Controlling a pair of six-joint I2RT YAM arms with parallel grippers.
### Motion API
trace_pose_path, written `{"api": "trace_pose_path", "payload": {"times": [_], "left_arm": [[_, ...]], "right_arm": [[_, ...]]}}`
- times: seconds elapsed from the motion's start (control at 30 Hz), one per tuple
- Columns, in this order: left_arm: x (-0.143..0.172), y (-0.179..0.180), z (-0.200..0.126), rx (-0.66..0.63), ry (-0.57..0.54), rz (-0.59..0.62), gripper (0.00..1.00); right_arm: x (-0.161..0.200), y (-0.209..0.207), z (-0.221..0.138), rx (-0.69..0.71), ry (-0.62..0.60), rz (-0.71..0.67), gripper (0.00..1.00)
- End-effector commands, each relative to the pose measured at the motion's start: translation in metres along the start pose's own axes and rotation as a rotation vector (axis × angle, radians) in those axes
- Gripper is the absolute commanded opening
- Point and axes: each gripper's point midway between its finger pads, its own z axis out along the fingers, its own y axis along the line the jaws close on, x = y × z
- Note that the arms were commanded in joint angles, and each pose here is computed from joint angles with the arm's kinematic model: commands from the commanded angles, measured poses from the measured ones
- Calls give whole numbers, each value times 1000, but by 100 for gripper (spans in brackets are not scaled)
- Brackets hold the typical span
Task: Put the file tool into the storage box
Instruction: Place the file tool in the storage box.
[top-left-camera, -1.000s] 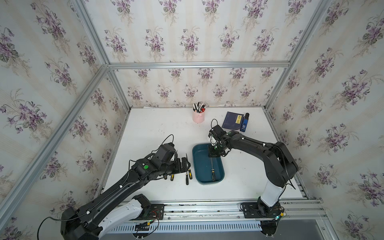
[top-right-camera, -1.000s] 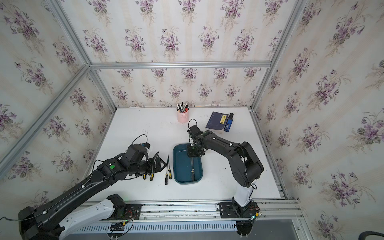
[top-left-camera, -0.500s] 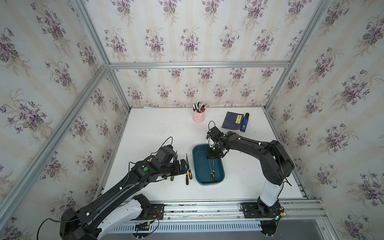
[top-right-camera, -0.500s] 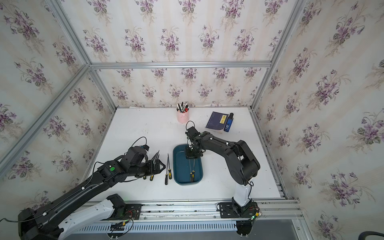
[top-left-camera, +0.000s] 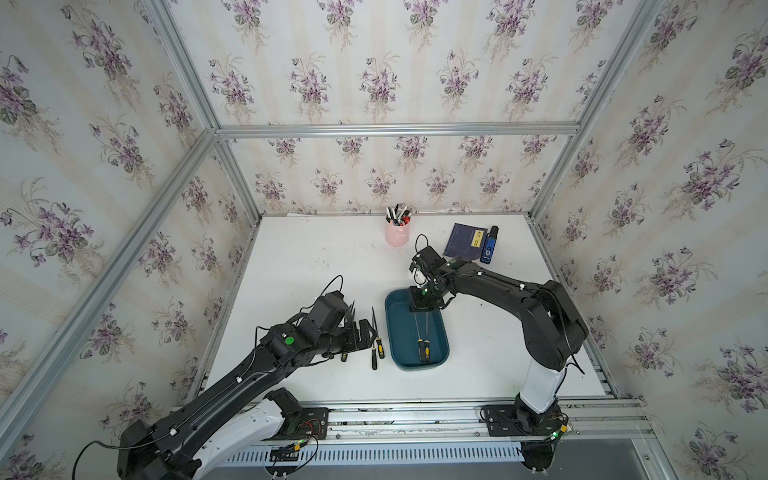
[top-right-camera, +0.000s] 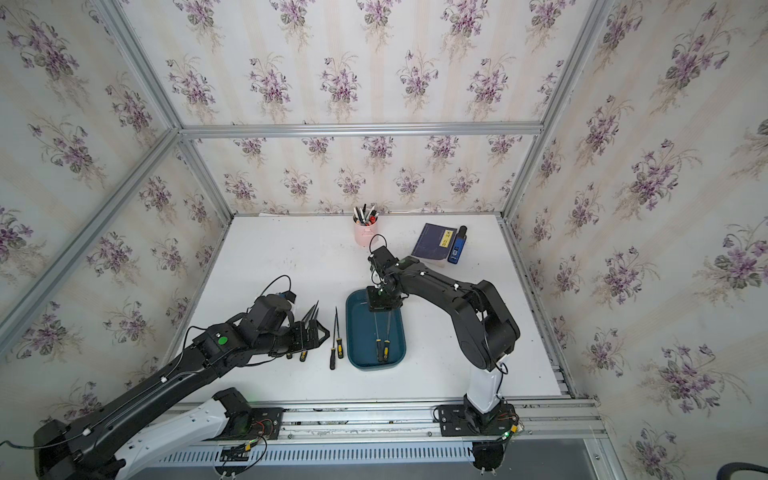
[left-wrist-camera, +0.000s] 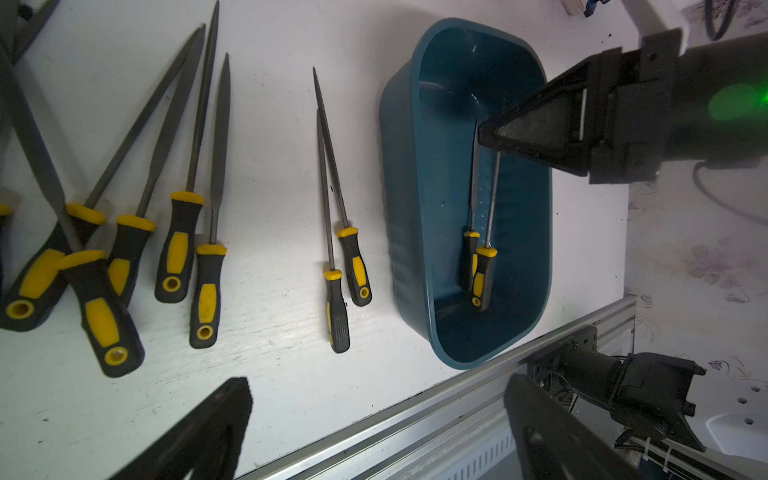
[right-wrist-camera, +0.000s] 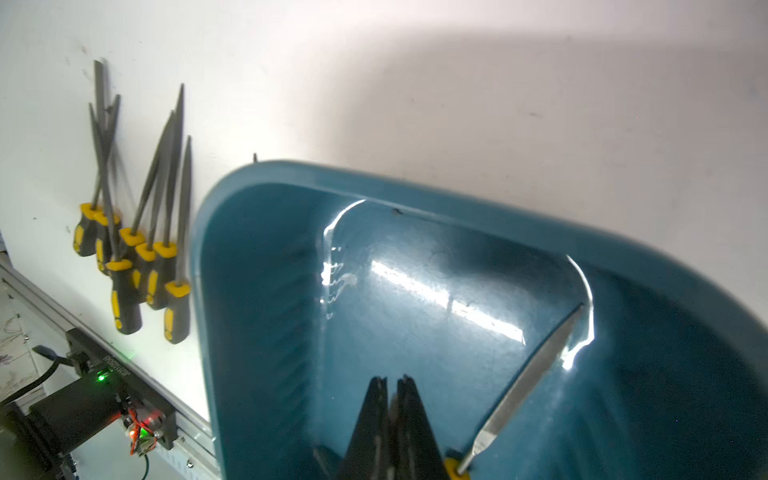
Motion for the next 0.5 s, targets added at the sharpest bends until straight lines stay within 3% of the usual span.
{"api": "trace_pose_path", "payload": {"times": [0.0, 0.47], "left_arm": [[1, 3, 0, -10, -1, -3, 100], [2, 4, 2, -13, 2, 2, 100]], "right_arm": [[11, 2, -6, 2, 41, -7, 0], [12, -21, 27, 68, 62, 22, 0]]}}
